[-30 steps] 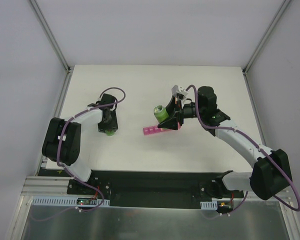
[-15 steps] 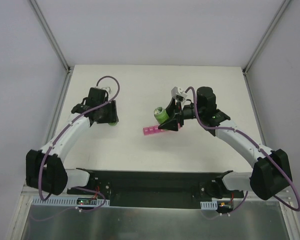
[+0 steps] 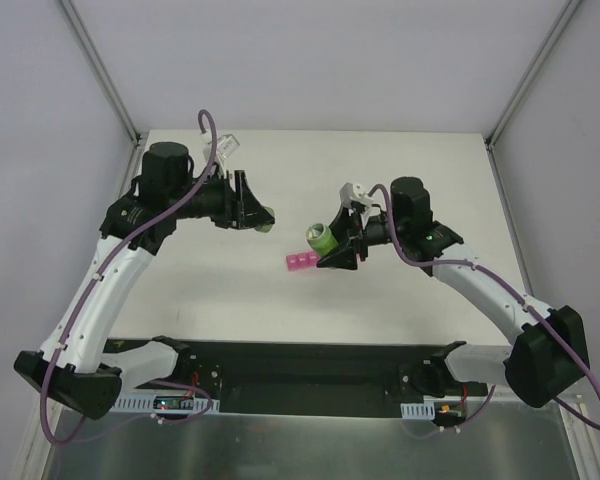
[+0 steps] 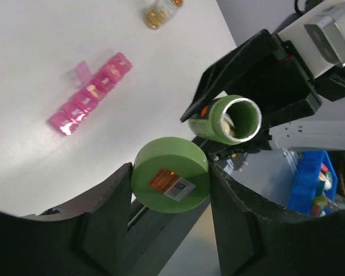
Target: Sort the pills into containers
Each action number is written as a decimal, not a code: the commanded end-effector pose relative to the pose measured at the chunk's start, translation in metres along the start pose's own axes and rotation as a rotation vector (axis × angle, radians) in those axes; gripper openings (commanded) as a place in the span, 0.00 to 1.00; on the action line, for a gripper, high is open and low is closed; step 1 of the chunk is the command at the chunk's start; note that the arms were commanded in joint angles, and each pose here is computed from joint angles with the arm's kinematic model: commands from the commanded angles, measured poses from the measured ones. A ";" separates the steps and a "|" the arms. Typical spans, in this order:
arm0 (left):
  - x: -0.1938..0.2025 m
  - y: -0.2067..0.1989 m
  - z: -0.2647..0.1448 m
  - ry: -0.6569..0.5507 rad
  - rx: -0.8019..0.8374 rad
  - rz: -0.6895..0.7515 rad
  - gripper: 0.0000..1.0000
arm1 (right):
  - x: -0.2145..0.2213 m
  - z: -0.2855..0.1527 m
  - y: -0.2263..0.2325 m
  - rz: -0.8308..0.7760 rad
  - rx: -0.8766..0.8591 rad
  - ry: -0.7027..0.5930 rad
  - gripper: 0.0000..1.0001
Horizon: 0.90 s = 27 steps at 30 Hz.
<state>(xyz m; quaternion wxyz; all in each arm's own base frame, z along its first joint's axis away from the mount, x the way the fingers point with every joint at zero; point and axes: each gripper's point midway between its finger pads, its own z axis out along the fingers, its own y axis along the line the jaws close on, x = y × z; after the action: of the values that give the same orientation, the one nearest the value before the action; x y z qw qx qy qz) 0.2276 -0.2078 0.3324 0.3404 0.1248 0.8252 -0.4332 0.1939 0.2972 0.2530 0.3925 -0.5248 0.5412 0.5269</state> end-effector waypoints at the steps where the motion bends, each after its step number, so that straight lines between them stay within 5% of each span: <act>1: 0.009 -0.039 0.006 0.123 0.157 -0.091 0.20 | -0.030 0.003 0.020 -0.150 -0.068 -0.030 0.10; 14: 0.019 -0.070 0.031 0.286 0.269 -0.184 0.19 | -0.023 0.012 0.022 -0.164 -0.054 0.028 0.10; 27: 0.033 -0.057 0.043 0.295 0.132 -0.159 0.18 | -0.015 0.016 0.008 -0.121 0.008 0.084 0.10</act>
<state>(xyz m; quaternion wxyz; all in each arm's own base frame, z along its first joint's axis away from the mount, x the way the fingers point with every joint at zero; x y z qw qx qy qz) 0.1930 -0.2813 0.3218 0.1513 0.1417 0.8365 -0.5073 0.1791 0.3084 0.2456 0.3775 -0.5635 0.5471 0.4906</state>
